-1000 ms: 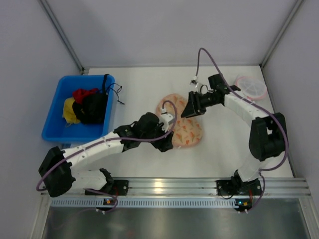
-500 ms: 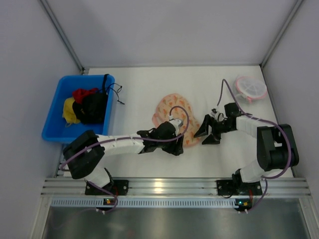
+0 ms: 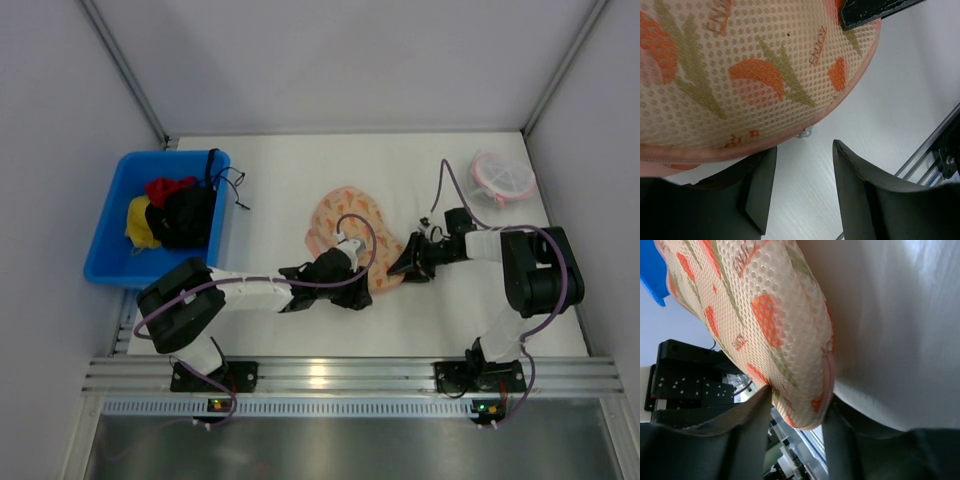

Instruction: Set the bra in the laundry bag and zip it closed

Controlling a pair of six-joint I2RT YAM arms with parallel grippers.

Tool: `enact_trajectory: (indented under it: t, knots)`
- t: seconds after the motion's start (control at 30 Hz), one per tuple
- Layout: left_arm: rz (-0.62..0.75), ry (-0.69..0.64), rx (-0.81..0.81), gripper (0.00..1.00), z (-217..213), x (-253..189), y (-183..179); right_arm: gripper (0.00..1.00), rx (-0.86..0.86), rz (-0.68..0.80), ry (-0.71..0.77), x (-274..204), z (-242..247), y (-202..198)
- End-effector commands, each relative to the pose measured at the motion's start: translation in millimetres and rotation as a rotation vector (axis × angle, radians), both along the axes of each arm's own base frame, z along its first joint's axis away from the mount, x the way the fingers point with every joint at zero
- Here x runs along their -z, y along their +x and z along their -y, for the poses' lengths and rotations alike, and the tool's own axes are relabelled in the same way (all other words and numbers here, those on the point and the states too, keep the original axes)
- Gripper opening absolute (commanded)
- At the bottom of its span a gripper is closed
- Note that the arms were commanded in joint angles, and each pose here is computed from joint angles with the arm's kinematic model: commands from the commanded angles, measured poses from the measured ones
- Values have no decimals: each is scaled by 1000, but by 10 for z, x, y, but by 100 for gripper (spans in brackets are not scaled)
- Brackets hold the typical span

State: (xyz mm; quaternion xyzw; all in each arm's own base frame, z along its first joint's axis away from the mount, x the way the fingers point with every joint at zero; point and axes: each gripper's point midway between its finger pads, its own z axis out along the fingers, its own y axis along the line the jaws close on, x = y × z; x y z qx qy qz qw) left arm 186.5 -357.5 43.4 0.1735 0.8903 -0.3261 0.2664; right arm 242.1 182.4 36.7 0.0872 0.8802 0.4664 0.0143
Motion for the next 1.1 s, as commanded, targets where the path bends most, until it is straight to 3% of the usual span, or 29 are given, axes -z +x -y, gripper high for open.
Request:
enact_trajectory:
  t: [0.0,0.17,0.43,0.57,0.83,1.07]
  knots:
    - [-5,-70,-23,54,77,-75,60,39,-15,84,62,-124,-88,154]
    - [-31,-72,-37,58,46,-105,23,18,8,72,98,-155,-123,143]
    - [-13,-97,-65,56,62,-123,156,0,42,10,133,-150,-147,66]
    - [-4,-121,-69,51,123,-187,232,0,44,-2,137,-129,-171,35]
    - [-23,-118,-71,34,79,-146,218,0,45,-7,141,-136,-184,64]
    - [-43,-72,-79,1,-83,-93,161,0,42,10,139,-173,-161,78]
